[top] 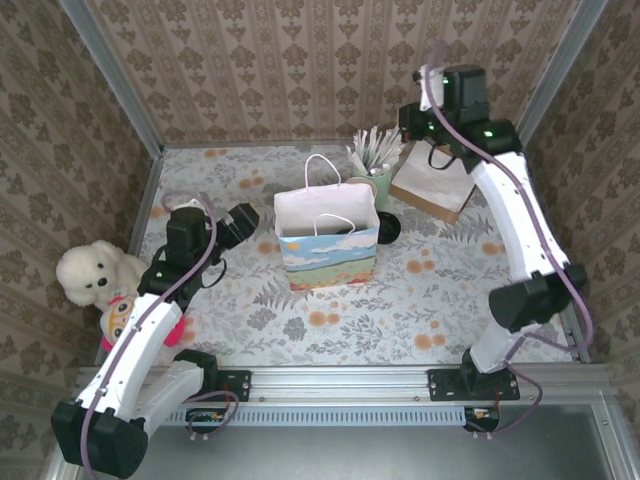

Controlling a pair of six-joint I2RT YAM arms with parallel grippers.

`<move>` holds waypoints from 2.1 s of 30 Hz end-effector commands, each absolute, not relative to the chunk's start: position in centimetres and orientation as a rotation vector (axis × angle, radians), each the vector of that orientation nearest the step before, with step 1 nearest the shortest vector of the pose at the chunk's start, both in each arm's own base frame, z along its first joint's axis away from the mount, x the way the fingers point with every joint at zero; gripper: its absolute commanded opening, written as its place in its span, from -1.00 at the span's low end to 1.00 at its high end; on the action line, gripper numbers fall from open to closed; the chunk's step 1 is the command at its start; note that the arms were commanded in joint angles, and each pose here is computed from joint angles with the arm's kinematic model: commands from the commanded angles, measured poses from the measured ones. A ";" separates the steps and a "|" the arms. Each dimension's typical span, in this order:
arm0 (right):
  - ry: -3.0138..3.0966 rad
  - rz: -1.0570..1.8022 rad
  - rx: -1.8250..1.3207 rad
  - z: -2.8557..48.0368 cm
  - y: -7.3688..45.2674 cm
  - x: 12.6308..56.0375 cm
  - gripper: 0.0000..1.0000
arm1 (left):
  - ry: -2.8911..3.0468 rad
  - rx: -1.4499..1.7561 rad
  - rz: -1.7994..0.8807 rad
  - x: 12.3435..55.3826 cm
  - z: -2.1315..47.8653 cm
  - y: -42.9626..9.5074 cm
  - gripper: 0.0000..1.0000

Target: Pack the takeout coffee

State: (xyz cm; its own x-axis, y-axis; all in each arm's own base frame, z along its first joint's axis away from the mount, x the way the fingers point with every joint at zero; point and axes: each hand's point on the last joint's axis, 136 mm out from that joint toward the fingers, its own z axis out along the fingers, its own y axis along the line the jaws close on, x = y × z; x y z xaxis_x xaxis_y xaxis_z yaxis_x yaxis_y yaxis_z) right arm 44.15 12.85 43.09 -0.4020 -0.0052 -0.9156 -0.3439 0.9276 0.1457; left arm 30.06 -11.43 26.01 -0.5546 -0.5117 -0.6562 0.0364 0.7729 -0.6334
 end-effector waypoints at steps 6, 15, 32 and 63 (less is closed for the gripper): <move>1.668 0.653 -0.402 52.7 15.3 34.2 -1.00 | 1.797 -0.011 -0.784 29.4 34.2 -13.2 1.00; 1.543 0.778 -0.503 55.7 15.6 25.6 -1.00 | 1.774 0.101 -0.816 29.0 36.1 -14.4 1.00; 1.711 0.942 -0.894 45.6 22.5 25.9 -1.00 | 1.841 0.153 -0.849 29.3 35.4 -15.9 1.00; 2.120 0.840 -0.959 30.6 30.9 31.4 -0.65 | 2.020 0.060 -0.816 31.4 31.7 -16.1 1.00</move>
State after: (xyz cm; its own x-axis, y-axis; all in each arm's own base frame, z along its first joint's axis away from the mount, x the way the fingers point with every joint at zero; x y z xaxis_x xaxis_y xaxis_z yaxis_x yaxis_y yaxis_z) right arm 31.76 32.27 29.87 -0.5293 -0.3787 -0.7592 -0.8160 0.4721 0.3334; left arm 31.48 -15.65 31.01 -0.5699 -0.2585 -0.7800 0.3359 0.7930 -0.5082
